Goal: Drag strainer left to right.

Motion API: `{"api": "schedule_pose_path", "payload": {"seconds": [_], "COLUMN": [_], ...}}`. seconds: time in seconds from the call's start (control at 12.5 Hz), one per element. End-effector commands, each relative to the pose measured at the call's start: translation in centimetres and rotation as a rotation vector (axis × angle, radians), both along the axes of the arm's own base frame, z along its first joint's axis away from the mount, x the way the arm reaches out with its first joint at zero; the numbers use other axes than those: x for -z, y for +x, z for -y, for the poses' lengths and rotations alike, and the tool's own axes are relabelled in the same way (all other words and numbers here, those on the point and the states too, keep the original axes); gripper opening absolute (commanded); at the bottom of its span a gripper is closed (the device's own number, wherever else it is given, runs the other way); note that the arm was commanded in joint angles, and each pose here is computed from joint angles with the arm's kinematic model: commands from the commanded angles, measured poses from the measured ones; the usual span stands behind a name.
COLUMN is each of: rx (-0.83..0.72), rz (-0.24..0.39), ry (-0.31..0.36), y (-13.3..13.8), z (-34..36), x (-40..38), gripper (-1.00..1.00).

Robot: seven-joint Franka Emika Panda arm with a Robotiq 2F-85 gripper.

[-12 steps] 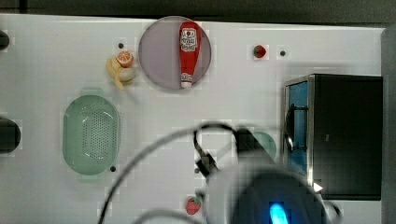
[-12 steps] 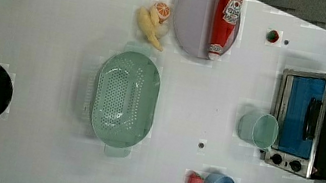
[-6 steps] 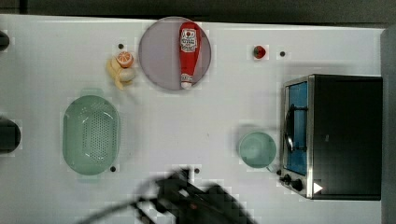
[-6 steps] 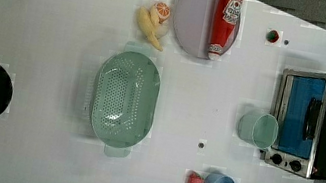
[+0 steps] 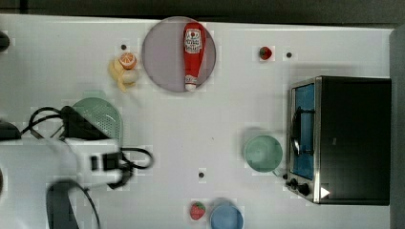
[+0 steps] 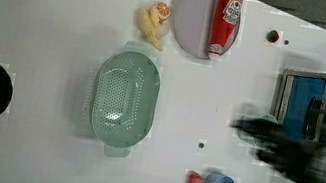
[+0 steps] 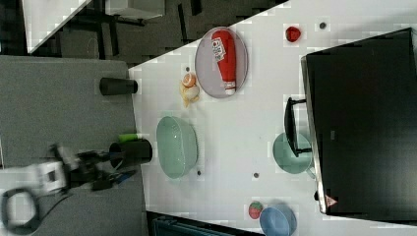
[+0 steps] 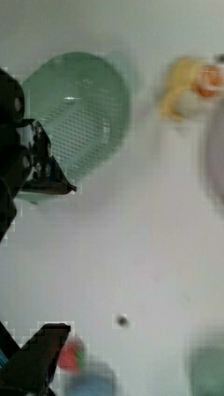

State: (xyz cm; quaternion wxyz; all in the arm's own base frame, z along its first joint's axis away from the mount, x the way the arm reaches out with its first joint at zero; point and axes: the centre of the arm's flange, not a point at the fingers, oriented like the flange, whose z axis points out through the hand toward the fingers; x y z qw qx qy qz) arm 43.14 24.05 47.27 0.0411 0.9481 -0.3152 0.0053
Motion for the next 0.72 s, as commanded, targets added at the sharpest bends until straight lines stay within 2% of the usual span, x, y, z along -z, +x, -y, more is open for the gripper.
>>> {"api": "schedule_pose_path", "payload": {"seconds": [0.08,0.4,0.72], "rx": [0.262,0.515,0.71], "rz": [0.044,-0.011,-0.072], "ry": [0.025,0.114,0.119], "y": [0.0,1.3,2.2], "z": [-3.0,-7.3,-7.9], "x": [3.3,11.9,19.0], "gripper": [1.0,1.0,1.0]}}
